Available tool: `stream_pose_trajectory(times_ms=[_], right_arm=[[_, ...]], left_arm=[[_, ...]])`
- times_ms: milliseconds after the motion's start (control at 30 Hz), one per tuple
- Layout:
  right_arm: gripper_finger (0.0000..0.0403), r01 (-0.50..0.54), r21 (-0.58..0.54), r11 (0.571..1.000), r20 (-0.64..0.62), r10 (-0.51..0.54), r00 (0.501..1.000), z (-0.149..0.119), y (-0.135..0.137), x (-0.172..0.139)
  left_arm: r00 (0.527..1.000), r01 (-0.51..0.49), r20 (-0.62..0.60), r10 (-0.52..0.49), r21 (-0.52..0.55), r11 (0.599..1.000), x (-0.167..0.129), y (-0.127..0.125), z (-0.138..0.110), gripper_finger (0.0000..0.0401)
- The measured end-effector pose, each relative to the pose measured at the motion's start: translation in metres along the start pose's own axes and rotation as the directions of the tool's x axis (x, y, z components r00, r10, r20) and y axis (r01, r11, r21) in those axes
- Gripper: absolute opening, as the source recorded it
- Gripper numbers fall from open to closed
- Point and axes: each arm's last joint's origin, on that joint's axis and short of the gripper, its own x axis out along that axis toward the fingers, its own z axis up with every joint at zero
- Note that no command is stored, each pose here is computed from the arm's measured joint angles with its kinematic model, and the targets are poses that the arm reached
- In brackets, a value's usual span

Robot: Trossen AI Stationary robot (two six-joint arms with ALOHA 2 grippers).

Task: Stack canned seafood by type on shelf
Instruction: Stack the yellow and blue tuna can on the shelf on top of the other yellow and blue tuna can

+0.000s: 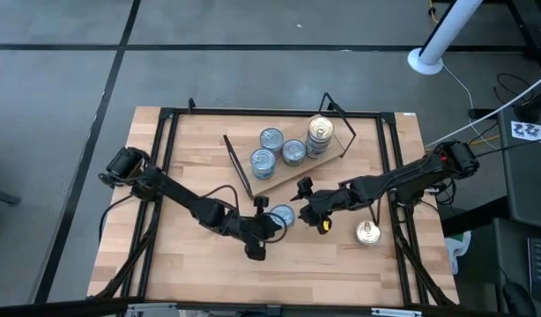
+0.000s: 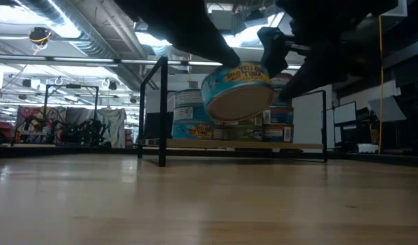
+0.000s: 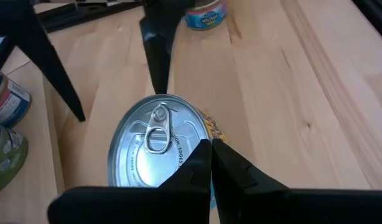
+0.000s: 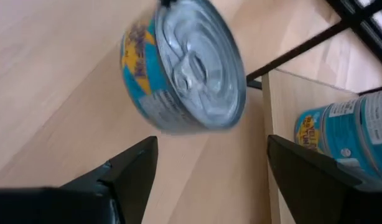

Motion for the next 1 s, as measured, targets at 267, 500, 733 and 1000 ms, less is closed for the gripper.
stream_pose_trajectory(times_ms=[267,500,733,1000], right_arm=[[0.0298,0.071,-0.077,0.994,-0.009,-0.072,0.997,0.012,0.025,-0.007],[0.0298,0.141,-0.111,0.984,-0.016,-0.144,0.990,0.018,0.036,-0.012],[0.0298,0.157,-0.102,0.982,-0.003,-0.158,0.987,0.020,0.035,-0.012],[0.0298,0.159,-0.100,0.982,0.000,-0.159,0.987,0.020,0.035,-0.012]], left_arm=[[1.000,-0.012,0.001,0.012,-0.012,1.000,0.002,0.006,0.001,0.0000],[1.000,-0.026,0.003,0.026,-0.026,0.999,0.005,0.012,0.002,0.0000],[0.999,-0.029,0.028,0.031,-0.047,0.998,0.006,0.014,0.005,0.0000],[0.998,-0.034,0.048,0.037,-0.062,0.998,0.007,0.017,0.007,0.0000]])
